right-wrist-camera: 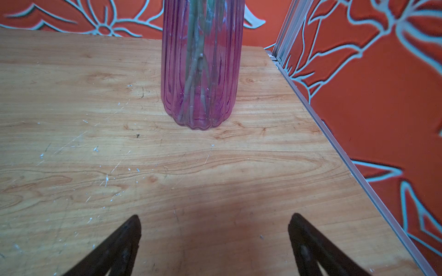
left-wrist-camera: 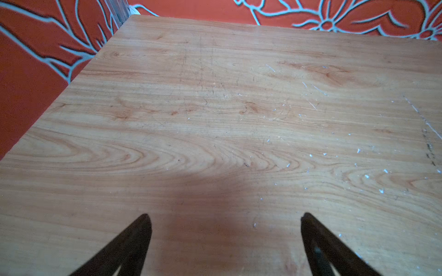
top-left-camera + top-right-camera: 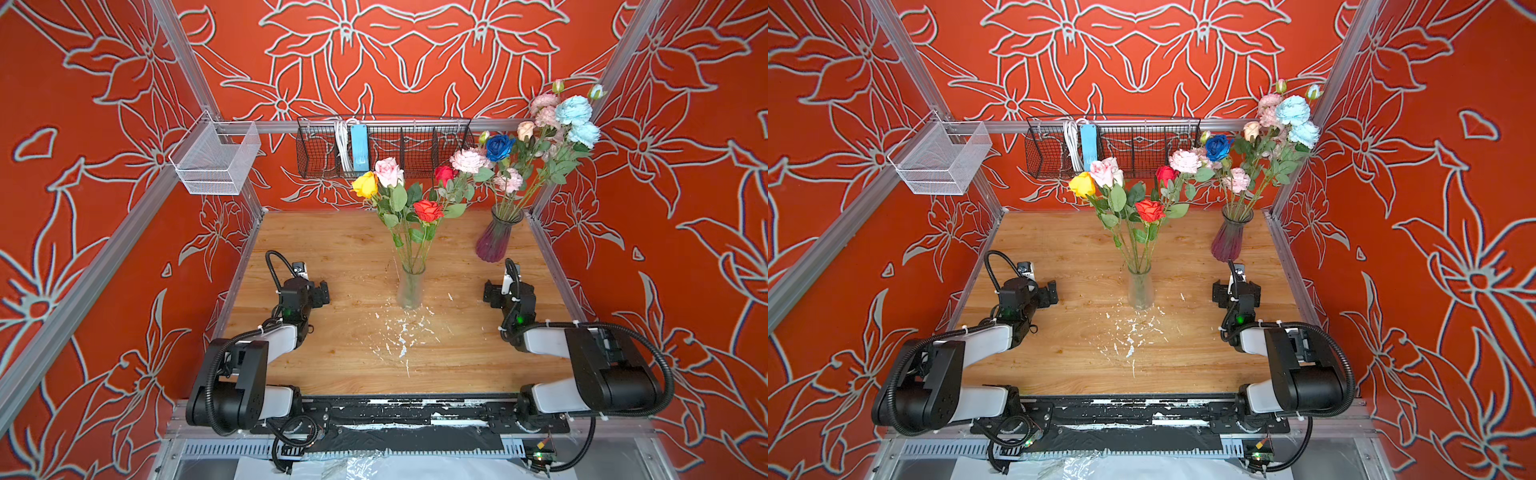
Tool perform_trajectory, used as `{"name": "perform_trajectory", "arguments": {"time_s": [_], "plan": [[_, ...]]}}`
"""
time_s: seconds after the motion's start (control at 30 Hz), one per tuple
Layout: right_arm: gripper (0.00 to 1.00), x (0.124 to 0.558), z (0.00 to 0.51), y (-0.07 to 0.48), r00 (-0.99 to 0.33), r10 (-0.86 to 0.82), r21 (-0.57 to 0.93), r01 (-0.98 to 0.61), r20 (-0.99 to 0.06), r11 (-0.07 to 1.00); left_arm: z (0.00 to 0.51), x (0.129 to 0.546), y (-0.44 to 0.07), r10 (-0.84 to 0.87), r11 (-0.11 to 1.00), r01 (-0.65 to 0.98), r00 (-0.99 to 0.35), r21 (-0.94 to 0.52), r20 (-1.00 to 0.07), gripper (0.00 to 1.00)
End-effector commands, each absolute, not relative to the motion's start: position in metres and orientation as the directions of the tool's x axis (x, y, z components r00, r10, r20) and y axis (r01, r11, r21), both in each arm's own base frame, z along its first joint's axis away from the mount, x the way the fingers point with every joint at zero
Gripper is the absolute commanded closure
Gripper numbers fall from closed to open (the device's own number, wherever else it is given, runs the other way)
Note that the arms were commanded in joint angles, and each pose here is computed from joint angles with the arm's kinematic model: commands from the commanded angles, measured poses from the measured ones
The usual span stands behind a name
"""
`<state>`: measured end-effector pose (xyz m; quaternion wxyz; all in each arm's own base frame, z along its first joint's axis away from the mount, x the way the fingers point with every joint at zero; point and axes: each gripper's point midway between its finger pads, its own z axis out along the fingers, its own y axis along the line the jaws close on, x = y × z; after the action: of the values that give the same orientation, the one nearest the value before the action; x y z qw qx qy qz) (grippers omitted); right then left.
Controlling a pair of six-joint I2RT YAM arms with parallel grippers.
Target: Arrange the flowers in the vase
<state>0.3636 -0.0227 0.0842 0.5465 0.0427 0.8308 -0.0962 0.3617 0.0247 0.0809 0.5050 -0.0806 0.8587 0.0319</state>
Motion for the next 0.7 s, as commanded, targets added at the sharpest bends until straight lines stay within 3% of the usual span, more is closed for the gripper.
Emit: {"name": "perform_trajectory", "arguments": {"time_s": [0.0, 0.67], "plan": [[0.03, 0.3693, 0.0942, -0.0192, -0.371, -0.023, -0.093, 0.171, -0.928, 0.981, 0.0848, 0.3648, 0.0236, -0.097, 0.987, -0.158, -0.473, -0.024, -0.876, 0.03], [0.03, 0.3697, 0.0941, -0.019, -0.371, -0.022, -0.092, 0.171, -0.928, 0.981, 0.0842, 0.3655, 0.0235, -0.099, 0.988, -0.155, -0.477, -0.027, -0.873, 0.03]]}}
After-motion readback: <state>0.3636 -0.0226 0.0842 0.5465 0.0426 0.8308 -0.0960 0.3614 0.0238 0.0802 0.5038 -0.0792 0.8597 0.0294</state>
